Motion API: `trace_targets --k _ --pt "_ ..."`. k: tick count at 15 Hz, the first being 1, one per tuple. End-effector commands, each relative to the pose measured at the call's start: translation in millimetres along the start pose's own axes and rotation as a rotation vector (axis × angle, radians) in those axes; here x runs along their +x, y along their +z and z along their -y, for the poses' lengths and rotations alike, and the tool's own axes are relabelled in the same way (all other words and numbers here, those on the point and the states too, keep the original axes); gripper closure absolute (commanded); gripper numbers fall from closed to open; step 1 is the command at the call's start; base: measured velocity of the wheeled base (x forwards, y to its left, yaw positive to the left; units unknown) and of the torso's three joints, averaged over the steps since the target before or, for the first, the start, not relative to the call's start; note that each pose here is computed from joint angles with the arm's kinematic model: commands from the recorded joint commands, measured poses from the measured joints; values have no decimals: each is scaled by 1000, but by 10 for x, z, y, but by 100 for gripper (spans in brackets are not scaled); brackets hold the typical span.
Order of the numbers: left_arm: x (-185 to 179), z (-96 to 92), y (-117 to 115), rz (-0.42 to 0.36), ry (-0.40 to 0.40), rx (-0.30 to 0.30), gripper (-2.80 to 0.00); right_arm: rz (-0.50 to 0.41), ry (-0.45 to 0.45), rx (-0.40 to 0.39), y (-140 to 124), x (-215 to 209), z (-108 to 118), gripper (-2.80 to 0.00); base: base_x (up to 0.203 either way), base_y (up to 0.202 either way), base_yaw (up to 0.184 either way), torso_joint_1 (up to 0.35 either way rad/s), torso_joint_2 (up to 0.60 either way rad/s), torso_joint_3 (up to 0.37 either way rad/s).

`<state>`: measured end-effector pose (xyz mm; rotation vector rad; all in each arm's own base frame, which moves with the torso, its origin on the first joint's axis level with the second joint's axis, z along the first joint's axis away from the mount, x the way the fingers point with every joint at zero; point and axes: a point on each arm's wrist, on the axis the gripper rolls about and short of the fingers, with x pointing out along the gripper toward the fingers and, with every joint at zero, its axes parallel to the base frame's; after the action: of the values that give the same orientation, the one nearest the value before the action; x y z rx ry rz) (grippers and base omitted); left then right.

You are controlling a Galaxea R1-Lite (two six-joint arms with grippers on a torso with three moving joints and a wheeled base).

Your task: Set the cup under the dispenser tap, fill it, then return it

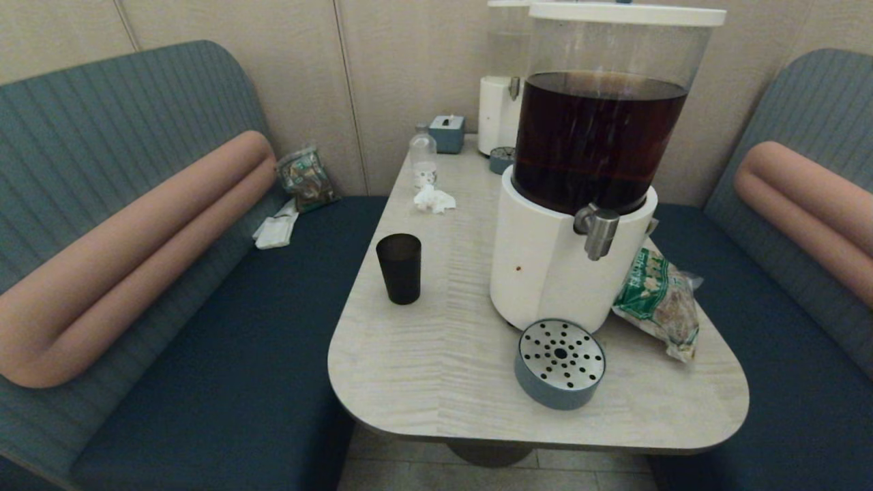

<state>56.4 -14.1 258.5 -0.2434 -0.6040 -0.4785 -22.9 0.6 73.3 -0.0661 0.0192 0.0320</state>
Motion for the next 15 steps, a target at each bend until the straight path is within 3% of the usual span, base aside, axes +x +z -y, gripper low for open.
trace_targets --k 1,2,4,8,11,15 --pt "-609 274 367 89 19 8 0 -2 1 -1 -3 1 0 0 0 0 0 0 0 0" --pt "-754 323 385 64 52 -3 0 -1 0 -1 0 1 0 0 0 0 0 0 0 0" --pt "-875 390 493 107 110 13 0 -2 0 -1 -1 1 0 0 0 0 0 0 0 0" --pt "-927 488 554 108 209 170 0 -2 0 -1 -3 1 0 0 0 0 0 0 0 0" --pt "-1084 544 513 103 215 189 0 -2 1 -1 -2 1 0 0 0 0 0 0 0 0" --pt "-1320 562 319 82 230 320 0 -1 1 -1 0 1 0 0 0 0 0 0 0 0"
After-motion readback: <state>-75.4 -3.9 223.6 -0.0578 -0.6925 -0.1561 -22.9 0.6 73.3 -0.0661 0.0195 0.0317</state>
